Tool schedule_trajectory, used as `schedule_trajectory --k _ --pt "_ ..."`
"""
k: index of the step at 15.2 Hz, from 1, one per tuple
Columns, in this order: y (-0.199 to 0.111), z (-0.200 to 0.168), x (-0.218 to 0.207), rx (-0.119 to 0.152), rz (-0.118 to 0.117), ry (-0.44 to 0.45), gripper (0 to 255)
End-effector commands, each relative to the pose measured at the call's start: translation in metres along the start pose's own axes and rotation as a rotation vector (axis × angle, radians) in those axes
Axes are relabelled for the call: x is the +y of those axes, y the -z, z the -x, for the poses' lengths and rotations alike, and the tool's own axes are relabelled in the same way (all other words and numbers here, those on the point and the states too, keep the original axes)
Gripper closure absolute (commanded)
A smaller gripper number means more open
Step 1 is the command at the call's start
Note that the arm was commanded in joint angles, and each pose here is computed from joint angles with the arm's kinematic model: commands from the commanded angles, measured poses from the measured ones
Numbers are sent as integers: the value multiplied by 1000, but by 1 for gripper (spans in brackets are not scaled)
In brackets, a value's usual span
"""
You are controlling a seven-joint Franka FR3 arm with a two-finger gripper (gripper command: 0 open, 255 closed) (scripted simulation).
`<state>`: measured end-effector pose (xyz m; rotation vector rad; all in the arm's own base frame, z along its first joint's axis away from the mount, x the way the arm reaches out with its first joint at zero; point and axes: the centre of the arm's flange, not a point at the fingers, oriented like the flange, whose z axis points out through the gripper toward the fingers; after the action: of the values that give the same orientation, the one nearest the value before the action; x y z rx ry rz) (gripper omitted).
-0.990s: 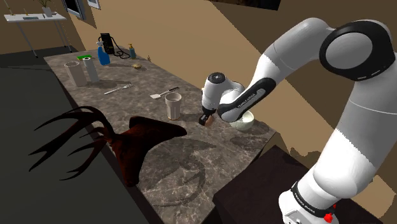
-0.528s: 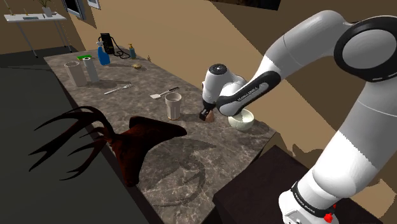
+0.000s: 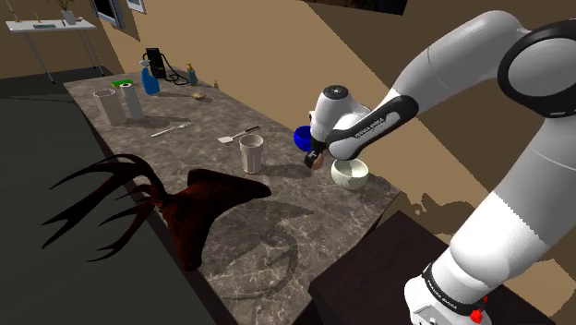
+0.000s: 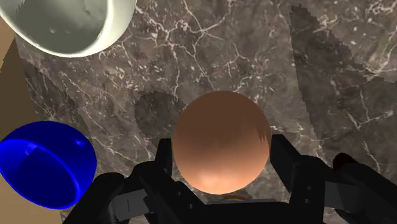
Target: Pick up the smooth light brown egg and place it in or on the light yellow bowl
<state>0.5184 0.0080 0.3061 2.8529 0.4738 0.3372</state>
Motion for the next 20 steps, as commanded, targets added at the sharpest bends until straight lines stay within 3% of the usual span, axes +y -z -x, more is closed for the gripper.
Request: schedule_trajectory --k 1,16,20 --pt "-2 12 24 1 0 3 255" --pt "-25 101 199 1 0 3 255" --pt "-41 108 203 1 0 3 255"
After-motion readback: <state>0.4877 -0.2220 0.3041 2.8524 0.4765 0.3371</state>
